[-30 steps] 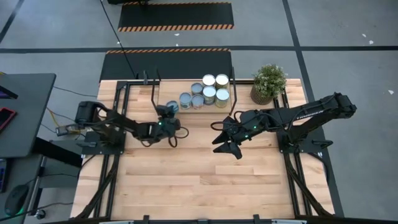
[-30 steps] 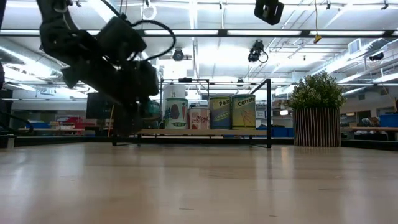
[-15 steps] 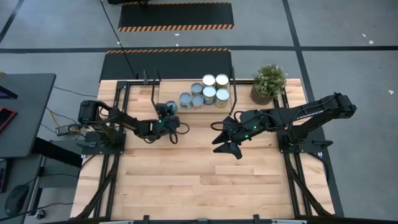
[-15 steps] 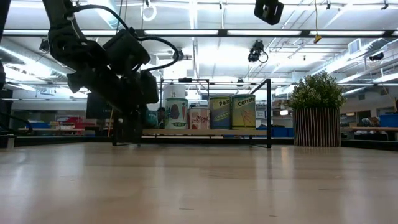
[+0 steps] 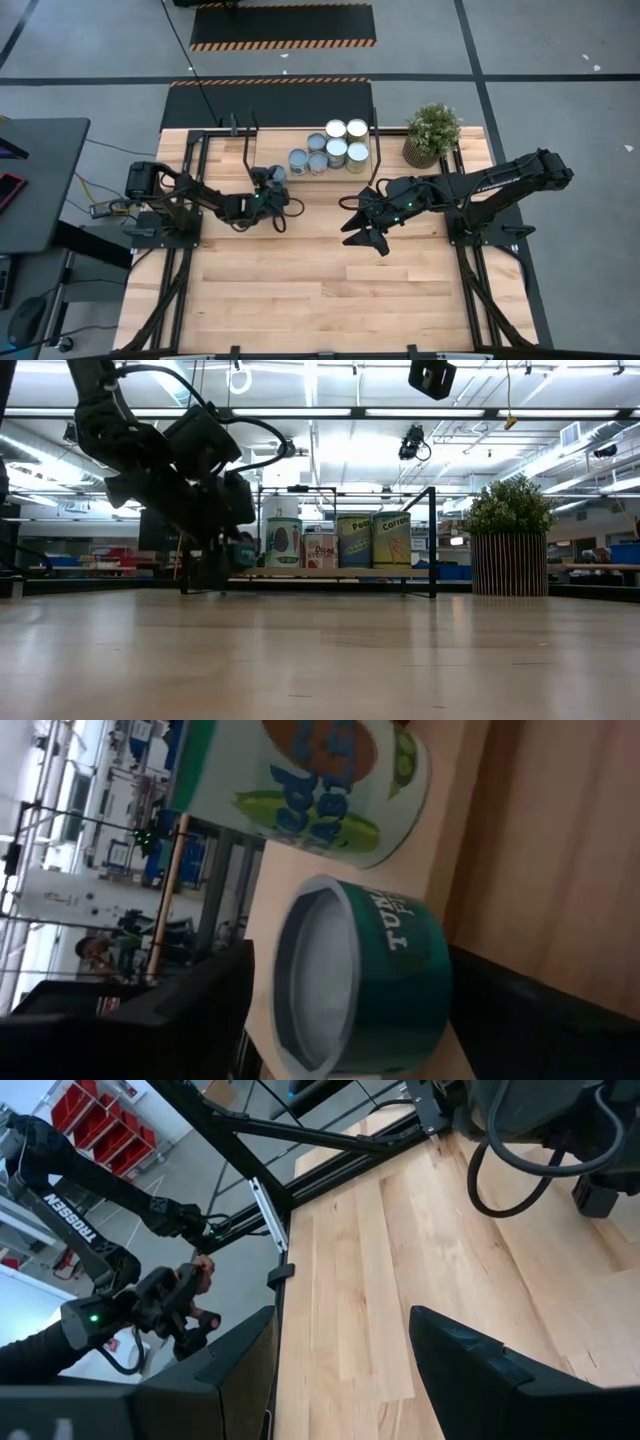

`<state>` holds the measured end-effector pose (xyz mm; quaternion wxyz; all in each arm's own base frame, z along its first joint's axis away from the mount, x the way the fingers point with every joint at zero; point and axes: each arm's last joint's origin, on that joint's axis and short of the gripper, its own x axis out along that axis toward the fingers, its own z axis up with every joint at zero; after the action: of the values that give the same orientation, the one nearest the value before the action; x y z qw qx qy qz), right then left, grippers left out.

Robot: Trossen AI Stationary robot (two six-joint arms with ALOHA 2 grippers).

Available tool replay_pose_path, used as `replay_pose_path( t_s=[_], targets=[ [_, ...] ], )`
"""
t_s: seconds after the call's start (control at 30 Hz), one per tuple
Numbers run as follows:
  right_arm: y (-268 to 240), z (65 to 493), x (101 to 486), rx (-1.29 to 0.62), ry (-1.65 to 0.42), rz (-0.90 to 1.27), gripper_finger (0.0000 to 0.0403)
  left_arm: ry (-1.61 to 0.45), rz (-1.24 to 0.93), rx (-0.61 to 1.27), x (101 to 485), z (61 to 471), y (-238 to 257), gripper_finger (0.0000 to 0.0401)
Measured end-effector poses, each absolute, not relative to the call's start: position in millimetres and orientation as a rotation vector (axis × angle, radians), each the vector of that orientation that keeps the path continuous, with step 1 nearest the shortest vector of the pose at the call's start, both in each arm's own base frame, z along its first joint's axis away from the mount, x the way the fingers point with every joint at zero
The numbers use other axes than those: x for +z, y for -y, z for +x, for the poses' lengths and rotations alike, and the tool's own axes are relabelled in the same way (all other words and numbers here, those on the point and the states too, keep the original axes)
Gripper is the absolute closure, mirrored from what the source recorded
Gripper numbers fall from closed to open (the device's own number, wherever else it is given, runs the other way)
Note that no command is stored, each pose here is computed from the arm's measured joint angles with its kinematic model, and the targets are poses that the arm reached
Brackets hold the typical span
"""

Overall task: Pick and place cans onto a shelf
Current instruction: Put the green tuna can on the shelf

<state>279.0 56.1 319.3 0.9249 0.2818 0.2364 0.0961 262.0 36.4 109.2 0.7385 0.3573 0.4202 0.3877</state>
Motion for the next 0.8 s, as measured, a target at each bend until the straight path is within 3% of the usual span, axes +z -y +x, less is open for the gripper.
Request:
replay_pose_path(
  t_s=[0.37,0.8],
  targets=[
    [-56,279,319,0.198,-0.484,0.574,0.0169,-0.823,0.649,0.86,119,262,-34,0.0125],
    [-56,279,319,0.2,-0.481,0.567,0.0168,-0.854,0.632,0.842,116,259,-34,0.0144]
  ],
)
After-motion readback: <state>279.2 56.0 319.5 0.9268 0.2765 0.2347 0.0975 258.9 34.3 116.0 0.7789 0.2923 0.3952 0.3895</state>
